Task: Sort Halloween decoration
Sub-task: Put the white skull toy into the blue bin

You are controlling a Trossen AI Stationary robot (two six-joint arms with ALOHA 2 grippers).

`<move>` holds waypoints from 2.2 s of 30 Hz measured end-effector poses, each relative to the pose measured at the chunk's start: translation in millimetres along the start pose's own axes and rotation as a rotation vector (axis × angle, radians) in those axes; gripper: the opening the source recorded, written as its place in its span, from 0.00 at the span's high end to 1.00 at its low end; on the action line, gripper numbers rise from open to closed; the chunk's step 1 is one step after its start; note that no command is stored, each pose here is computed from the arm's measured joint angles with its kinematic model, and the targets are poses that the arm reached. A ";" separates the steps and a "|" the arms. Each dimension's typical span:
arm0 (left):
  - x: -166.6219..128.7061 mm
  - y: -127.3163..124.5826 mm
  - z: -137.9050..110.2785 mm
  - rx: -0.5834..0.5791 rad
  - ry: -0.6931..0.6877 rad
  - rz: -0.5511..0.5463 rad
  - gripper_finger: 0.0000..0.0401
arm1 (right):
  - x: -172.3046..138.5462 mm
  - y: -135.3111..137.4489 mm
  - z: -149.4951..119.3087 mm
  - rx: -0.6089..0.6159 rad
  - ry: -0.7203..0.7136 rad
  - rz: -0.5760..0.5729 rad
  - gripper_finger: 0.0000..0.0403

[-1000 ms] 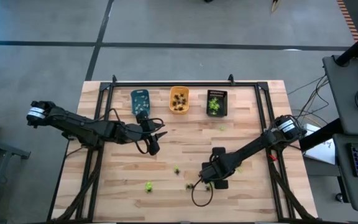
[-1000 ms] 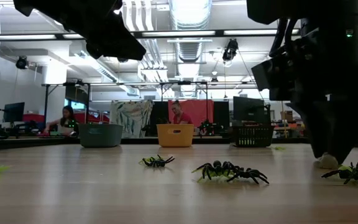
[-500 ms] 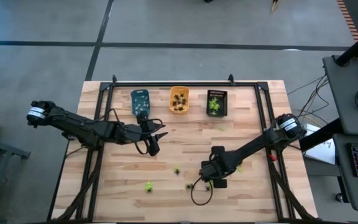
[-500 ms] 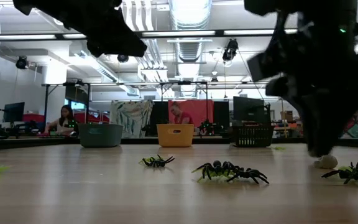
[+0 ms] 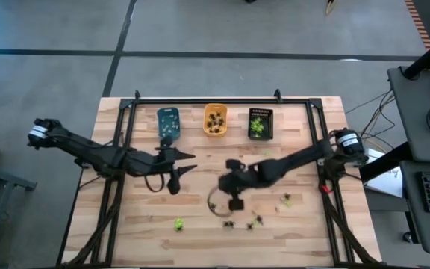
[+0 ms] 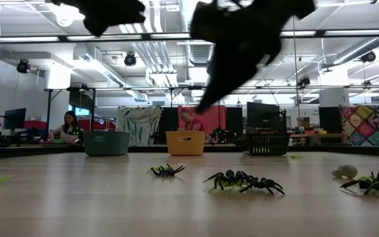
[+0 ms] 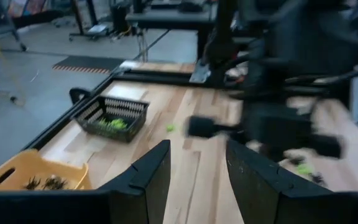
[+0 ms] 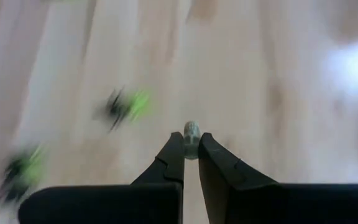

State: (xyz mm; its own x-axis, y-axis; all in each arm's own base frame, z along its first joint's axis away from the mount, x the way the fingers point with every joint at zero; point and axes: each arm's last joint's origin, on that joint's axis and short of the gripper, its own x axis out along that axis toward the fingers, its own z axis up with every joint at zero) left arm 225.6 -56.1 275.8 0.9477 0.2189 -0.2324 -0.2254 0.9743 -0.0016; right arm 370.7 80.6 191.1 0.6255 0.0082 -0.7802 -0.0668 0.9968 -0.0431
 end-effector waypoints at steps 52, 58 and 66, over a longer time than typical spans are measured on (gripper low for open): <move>-67.8 19.4 30.1 0.005 -0.169 -0.046 0.65 | 138.2 -252.9 104.7 0.166 -0.655 -0.301 0.98; -67.8 19.4 30.2 -0.004 -0.169 -0.047 0.65 | 138.6 -253.3 104.1 0.166 -0.650 -0.300 0.95; -67.7 19.3 30.1 -0.011 -0.168 -0.048 0.65 | 139.0 -253.0 103.8 0.184 -0.647 -0.292 0.79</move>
State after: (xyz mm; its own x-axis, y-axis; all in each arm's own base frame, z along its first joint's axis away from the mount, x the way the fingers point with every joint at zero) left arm 163.9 -50.5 320.8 0.9816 0.1793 -0.0656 -0.1809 0.9833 -0.0194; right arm 555.1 -162.2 158.3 0.9357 -0.2713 -0.2255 0.2686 0.9623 -0.0432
